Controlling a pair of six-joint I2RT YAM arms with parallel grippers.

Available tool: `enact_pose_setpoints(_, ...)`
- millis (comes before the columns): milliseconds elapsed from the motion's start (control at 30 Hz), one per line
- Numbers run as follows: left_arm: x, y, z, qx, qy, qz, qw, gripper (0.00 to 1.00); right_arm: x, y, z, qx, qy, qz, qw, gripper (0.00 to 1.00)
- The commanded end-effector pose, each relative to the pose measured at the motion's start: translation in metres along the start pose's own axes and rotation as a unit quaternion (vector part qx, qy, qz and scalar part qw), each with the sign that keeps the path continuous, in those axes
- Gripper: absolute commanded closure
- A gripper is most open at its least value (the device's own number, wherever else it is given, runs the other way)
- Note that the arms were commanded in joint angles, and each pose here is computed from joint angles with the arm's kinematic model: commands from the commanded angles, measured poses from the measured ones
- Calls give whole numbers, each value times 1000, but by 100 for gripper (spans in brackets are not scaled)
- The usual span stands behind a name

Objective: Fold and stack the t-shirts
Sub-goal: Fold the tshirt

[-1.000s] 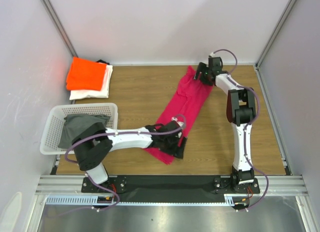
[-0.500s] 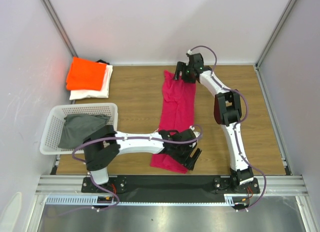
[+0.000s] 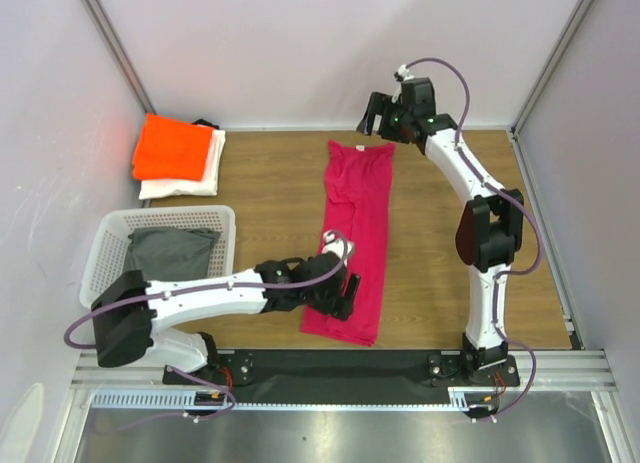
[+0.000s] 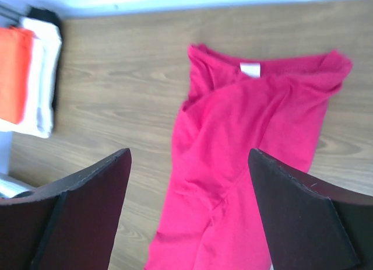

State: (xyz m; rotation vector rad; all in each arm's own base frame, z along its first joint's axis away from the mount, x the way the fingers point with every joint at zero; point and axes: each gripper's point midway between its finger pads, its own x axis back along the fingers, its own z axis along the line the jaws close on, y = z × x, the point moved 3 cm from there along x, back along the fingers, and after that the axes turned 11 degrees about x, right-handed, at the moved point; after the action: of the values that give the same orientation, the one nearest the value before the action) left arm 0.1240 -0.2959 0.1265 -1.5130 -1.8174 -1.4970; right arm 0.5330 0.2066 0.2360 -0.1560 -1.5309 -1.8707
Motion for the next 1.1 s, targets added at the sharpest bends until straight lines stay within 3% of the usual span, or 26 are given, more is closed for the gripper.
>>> enact_pose_setpoints(0, -19, -7, 9, 39, 12, -25, 999, 18, -40, -60, -15, -5, -29, 62, 998, 12)
enact_pose_setpoints(233, -38, -32, 16, 54, 12, -35, 998, 18, -85, -109, -22, 11, -45, 94, 994, 12)
enact_pose_setpoints(500, -66, -69, 12, 42, 40, 17, 998, 20, -117, -148, -13, 10, -40, 119, 992, 13)
enact_pose_setpoints(667, -74, -77, -13, 19, 22, 35, 999, 21, -134, -159, -8, 19, -39, 127, 991, 13)
enact_pose_setpoints(867, -70, -77, -17, 5, 37, 36, 999, 22, -144, -153, -1, 22, -29, 124, 992, 12)
enact_pose_setpoints(1067, -55, -76, -4, 2, 67, 37, 997, 22, -114, -98, 14, 29, -20, 74, 997, 11)
